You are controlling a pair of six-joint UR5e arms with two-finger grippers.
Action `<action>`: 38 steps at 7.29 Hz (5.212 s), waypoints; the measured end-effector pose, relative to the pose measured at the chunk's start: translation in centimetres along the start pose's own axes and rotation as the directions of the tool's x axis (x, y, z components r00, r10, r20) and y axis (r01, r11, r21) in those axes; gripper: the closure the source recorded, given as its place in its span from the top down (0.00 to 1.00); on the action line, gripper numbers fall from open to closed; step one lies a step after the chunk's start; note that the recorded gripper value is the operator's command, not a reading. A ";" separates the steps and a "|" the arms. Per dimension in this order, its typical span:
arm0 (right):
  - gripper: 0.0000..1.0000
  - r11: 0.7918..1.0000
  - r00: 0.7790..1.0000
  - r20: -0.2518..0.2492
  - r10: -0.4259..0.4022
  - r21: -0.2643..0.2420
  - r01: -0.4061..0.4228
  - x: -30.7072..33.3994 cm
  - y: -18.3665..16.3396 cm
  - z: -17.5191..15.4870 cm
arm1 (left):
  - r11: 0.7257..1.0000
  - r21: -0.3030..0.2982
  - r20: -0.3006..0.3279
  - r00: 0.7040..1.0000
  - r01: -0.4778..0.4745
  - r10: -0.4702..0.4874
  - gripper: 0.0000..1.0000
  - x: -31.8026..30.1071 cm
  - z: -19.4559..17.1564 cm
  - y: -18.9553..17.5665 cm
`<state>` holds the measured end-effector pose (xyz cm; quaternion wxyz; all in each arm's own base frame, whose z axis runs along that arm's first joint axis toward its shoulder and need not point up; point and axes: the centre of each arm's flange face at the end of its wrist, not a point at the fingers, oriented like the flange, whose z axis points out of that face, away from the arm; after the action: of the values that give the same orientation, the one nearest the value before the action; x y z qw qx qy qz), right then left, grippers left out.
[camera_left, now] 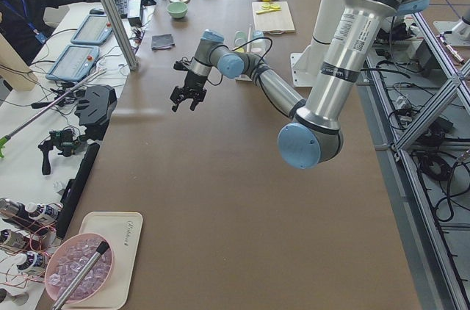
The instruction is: Place cup on cup holder
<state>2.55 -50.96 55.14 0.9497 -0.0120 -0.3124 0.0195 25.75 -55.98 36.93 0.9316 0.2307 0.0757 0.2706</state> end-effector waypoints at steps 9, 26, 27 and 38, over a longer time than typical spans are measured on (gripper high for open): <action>1.00 0.998 0.998 -0.025 -0.055 0.011 0.055 -1.8 0.2 -0.3 | 0.587 -0.474 -0.320 0.493 0.656 -0.809 0.98 -21.6 6.4 34.9; 1.00 0.998 0.998 -0.038 -0.051 0.021 0.052 -1.4 0.4 -0.7 | 0.817 -0.322 -0.478 0.662 0.479 -0.577 0.98 -23.3 7.9 42.0; 1.00 0.998 0.998 -0.038 -0.050 0.021 0.051 -1.4 0.4 -0.7 | 0.815 -0.332 -0.480 0.659 0.475 -0.580 0.98 -23.7 8.8 42.0; 1.00 0.998 0.999 -0.034 -0.042 0.039 0.043 -1.1 0.1 -1.5 | 0.824 -0.309 -0.499 0.656 0.476 -0.566 0.98 -23.7 8.1 41.2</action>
<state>2.58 -50.91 53.30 0.9551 0.0133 -0.2961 0.0055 -11.41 -41.11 63.89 0.9172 0.0360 0.3933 0.0526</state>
